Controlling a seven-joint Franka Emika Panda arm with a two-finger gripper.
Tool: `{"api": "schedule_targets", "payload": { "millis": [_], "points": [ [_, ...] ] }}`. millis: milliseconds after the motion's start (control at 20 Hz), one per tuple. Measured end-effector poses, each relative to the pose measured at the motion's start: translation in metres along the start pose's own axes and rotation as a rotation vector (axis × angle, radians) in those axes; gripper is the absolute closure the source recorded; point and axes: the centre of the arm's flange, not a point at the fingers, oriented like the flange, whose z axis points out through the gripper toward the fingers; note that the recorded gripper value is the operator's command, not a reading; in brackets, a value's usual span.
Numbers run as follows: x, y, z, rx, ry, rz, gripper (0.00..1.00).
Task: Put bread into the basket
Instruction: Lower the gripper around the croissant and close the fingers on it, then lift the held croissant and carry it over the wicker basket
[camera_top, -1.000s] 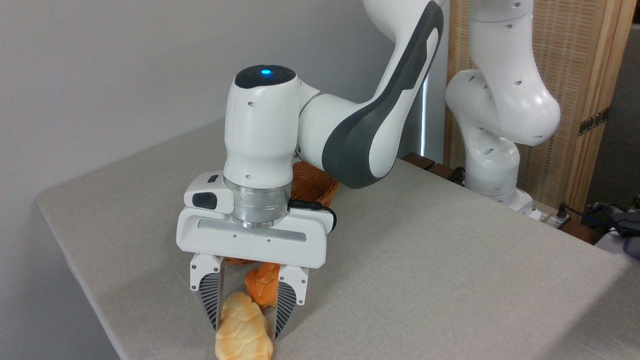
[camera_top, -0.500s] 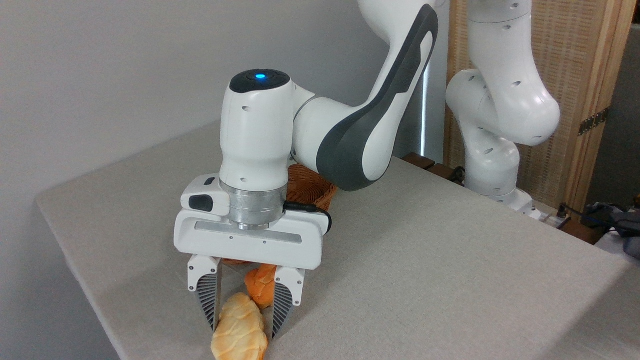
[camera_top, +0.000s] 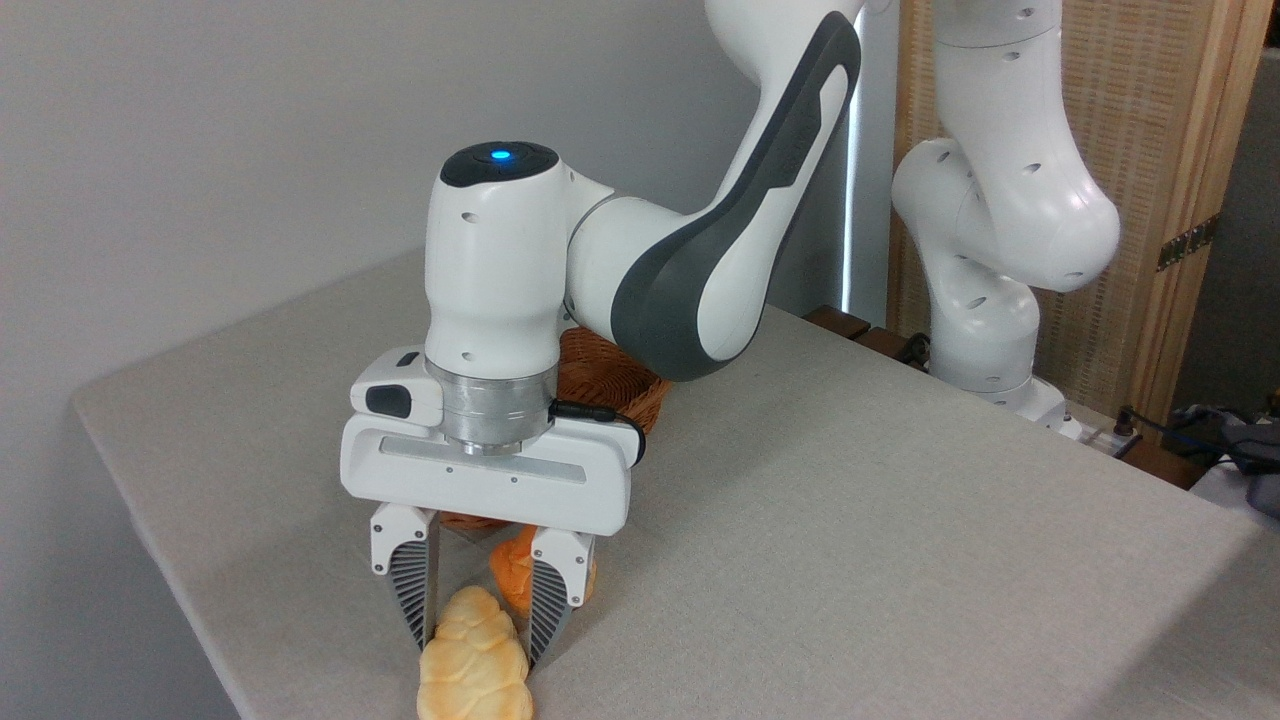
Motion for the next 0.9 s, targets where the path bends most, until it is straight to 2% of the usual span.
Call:
{"api": "schedule_targets", "payload": {
  "millis": [650,900],
  "points": [
    [0.001,0.000,-0.002,0.001,0.004,0.002,0.65],
    [0.015,0.004,-0.033,-0.007,0.065,0.008,0.65]
  ]
}}
